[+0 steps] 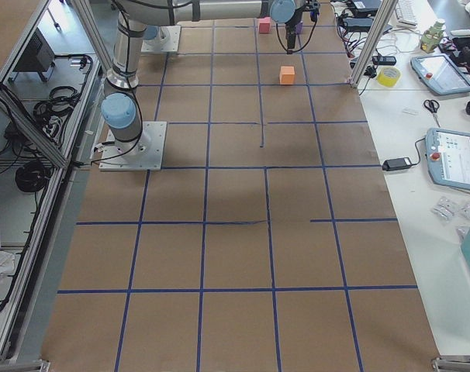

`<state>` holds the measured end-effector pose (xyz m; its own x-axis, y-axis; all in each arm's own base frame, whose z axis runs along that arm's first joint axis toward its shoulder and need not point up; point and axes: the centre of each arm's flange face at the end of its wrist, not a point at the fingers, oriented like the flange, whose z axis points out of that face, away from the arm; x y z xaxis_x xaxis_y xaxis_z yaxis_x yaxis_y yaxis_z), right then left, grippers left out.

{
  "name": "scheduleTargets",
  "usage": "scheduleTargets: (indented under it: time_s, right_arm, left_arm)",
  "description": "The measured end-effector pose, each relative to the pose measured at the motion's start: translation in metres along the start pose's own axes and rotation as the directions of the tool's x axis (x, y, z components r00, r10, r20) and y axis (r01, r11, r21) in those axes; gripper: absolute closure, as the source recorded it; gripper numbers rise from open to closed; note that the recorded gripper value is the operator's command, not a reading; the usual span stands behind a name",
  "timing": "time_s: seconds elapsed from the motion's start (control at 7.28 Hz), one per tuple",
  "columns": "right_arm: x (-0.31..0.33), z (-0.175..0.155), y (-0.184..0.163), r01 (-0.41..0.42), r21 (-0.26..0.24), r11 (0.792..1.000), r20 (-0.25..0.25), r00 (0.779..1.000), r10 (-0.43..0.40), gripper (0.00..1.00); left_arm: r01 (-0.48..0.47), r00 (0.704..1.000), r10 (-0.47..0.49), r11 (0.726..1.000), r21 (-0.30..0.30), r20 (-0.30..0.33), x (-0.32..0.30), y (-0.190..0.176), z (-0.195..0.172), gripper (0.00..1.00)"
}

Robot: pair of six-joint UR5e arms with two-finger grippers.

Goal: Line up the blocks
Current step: 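Raise the right gripper away while the left gripper reaches to the orange cube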

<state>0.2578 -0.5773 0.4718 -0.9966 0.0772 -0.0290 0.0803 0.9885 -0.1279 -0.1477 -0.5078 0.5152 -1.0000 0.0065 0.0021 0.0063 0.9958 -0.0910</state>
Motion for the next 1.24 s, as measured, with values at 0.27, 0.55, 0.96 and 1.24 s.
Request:
scheduleTargets:
  time_s: [0.27, 0.55, 0.96, 1.24]
  right_arm:
    - [0.028, -0.013, 0.033, -0.004, 0.017, 1.000, -0.004, 1.000, 0.004, 0.00]
    - [0.079, -0.026, 0.031, 0.036, 0.035, 0.999, -0.015, 0.999, -0.035, 0.00]
    - [0.132, -0.042, 0.022, 0.045, 0.055, 0.997, -0.012, 0.999, -0.044, 0.00]
    - [0.129, -0.050, 0.023, 0.041, 0.070, 0.997, 0.015, 0.999, -0.042, 0.00]
  left_arm:
    - [0.000, 1.000, 0.001, 1.000, 0.030, -0.019, 0.046, -0.027, 0.040, 0.00]
    - [0.010, 0.999, -0.008, 0.999, 0.041, -0.038, 0.084, -0.064, 0.112, 0.00]
    - [0.055, 0.997, -0.052, 0.997, 0.053, -0.054, 0.132, -0.091, 0.199, 0.00]
    - [0.072, 0.996, -0.069, 0.996, 0.056, -0.061, 0.160, -0.107, 0.239, 0.00]
